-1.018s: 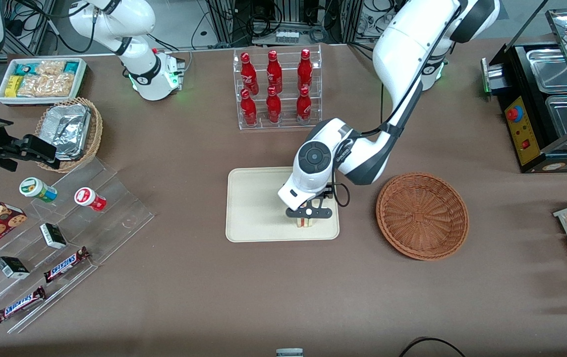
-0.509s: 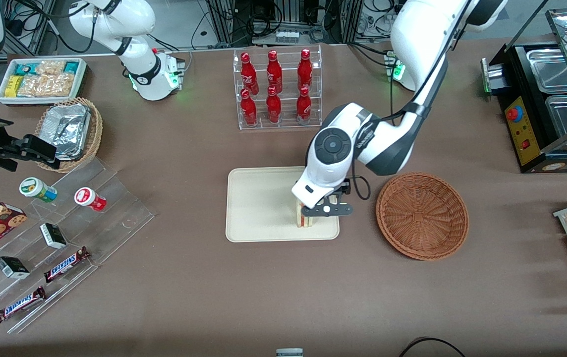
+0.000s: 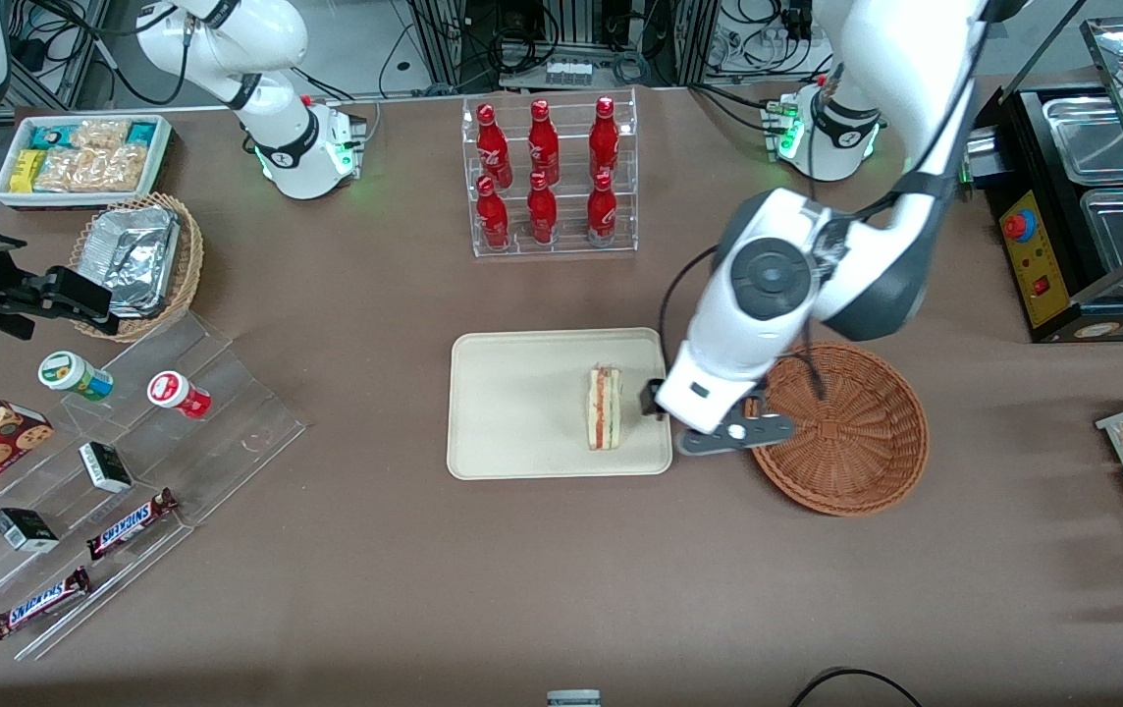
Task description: Place sandwich from basket to tray
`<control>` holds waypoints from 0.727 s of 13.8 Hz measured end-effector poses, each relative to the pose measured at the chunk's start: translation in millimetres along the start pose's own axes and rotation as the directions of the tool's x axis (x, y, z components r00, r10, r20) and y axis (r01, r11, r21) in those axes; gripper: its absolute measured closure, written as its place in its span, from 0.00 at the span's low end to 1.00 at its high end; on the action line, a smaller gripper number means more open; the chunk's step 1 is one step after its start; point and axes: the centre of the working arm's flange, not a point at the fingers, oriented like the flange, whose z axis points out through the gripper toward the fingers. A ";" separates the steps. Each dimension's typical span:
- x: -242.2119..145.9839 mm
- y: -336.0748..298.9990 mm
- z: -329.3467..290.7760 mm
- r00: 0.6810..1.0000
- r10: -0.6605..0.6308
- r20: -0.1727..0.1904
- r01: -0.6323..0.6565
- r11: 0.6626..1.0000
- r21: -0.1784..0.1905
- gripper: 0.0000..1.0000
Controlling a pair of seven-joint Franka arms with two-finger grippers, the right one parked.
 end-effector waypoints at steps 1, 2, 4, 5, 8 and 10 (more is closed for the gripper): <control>6.9 -10.1 -7.2 1.000 0.000 -0.009 0.000 1.000 -0.004 0.00; 11.5 -18.9 -13.0 1.000 0.012 -0.010 -0.012 1.000 -0.002 0.00; 20.9 -44.5 -28.0 1.000 0.026 0.003 -0.026 1.000 0.014 0.00; 27.1 -58.0 -35.9 1.000 0.021 0.000 -0.021 1.000 0.015 0.00; 46.6 -104.9 -56.3 1.000 -0.022 -0.002 0.022 1.000 0.022 0.00; 57.1 -134.2 -67.7 0.999 -0.045 -0.004 0.045 0.999 0.024 0.00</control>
